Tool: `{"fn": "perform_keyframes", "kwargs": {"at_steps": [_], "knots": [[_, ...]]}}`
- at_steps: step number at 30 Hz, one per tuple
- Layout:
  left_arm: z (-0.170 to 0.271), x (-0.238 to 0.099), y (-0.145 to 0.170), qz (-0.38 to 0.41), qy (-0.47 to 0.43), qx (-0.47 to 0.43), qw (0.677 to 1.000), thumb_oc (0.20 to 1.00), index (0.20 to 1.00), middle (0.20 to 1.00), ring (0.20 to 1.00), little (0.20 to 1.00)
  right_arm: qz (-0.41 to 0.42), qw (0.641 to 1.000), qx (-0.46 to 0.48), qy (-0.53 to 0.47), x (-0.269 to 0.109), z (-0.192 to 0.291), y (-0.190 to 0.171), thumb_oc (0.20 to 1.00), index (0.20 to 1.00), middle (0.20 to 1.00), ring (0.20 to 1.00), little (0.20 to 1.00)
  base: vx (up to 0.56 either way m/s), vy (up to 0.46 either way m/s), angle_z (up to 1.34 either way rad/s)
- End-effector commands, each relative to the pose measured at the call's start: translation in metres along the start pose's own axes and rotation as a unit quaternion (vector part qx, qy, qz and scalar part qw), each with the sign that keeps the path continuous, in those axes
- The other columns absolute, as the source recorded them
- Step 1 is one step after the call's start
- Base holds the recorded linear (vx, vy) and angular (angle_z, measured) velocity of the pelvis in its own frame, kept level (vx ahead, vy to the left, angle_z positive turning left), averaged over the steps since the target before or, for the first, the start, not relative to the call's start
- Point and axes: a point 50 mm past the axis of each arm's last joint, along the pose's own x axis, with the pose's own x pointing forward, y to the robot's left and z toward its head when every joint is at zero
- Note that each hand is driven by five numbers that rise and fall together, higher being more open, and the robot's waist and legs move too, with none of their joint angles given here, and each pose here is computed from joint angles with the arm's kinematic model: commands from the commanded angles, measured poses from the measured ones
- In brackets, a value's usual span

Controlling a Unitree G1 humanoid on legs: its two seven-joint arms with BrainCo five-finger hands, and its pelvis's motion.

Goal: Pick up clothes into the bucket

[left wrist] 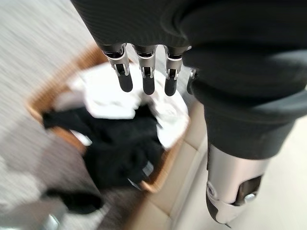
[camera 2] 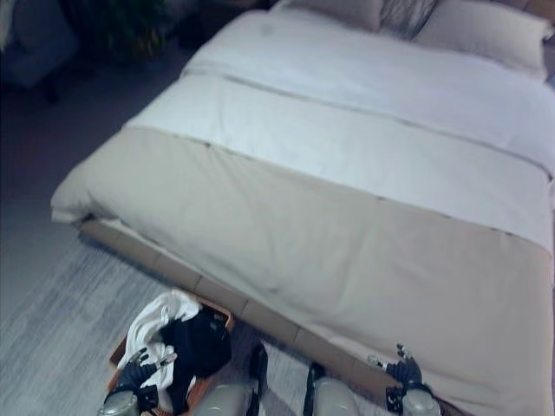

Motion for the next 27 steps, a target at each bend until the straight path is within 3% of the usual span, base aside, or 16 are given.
{"fn": "perform_keyframes", "kwargs": {"at_steps": [1, 5, 11, 19, 27], "knots": [[0.013, 0.003, -0.002, -0.014, -0.035, 0.020, 0.999, 1.000, 1.000, 1.000, 1.000, 1.000, -0.004, 1.000, 0.012, -0.021, 0.000, 0.006, -0.012, 1.000, 1.000, 1.000, 1.000, 1.000, 0.07, -0.050, -0.13], [0.002, 0.002, -0.006, -0.025, -0.015, 0.060, 0.998, 1.000, 1.000, 1.000, 1.000, 1.000, 0.008, 0.999, -0.040, 0.011, -0.001, -0.008, -0.010, 1.000, 1.000, 1.000, 1.000, 1.000, 0.04, -0.042, -0.14], [-0.029, -0.005, -0.005, -0.024, 0.052, 0.085, 0.995, 1.000, 1.000, 1.000, 1.000, 1.000, 0.019, 0.998, -0.035, 0.053, -0.003, -0.024, -0.004, 1.000, 1.000, 1.000, 1.000, 1.000, 0.04, -0.033, -0.17], [-0.067, -0.021, -0.030, -0.081, 0.124, 0.107, 0.983, 1.000, 1.000, 1.000, 1.000, 1.000, 0.046, 0.994, -0.082, 0.063, -0.003, -0.026, 0.012, 1.000, 1.000, 1.000, 1.000, 1.000, 0.01, -0.003, -0.01], [-0.055, -0.016, -0.030, -0.102, 0.094, 0.197, 0.971, 1.000, 1.000, 1.000, 1.000, 1.000, 0.057, 0.991, -0.111, 0.057, -0.002, -0.022, 0.017, 1.000, 1.000, 1.000, 1.000, 1.000, 0.00, 0.007, 0.01]]}}
